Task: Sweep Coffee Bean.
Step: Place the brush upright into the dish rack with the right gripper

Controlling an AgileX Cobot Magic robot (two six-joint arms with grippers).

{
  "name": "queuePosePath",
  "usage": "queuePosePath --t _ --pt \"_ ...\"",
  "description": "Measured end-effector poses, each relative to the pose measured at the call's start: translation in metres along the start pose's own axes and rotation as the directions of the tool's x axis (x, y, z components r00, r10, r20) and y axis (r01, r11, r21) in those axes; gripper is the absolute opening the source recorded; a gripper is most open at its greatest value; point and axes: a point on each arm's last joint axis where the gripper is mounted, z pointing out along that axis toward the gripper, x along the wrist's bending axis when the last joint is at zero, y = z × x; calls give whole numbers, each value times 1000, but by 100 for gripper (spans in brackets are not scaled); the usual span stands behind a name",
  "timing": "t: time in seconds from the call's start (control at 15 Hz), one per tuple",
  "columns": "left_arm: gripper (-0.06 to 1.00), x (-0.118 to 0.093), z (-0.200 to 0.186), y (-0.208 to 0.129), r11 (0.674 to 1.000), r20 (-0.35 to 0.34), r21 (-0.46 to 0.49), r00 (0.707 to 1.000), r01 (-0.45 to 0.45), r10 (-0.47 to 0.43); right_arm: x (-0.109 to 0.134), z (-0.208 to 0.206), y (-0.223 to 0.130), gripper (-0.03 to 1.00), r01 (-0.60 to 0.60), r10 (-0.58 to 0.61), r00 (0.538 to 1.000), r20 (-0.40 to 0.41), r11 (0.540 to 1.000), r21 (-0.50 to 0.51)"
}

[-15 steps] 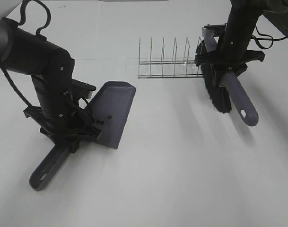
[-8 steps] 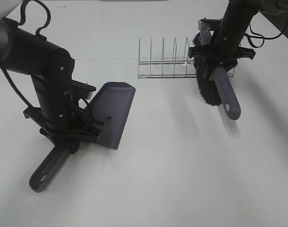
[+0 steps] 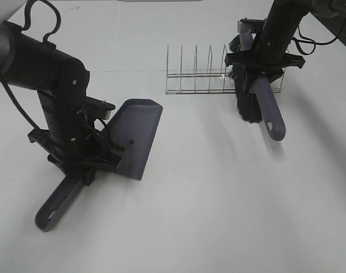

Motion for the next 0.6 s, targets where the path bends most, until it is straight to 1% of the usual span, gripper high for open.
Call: queuePosePath --t 0.07,0.27,0.6 --pt "31 0 0 0 1000 2 1 1000 2 -2 -1 0 0 26 -6 6 1000 13 1000 -1" --pt "31 -1 0 -1 1000 12 6 1000 12 -12 -1 0 0 26 -12 12 1000 16 1000 -2" --pt "31 -2 0 -1 1000 26 12 999 25 -26 -1 3 0 26 -20 20 1000 0 1000 3"
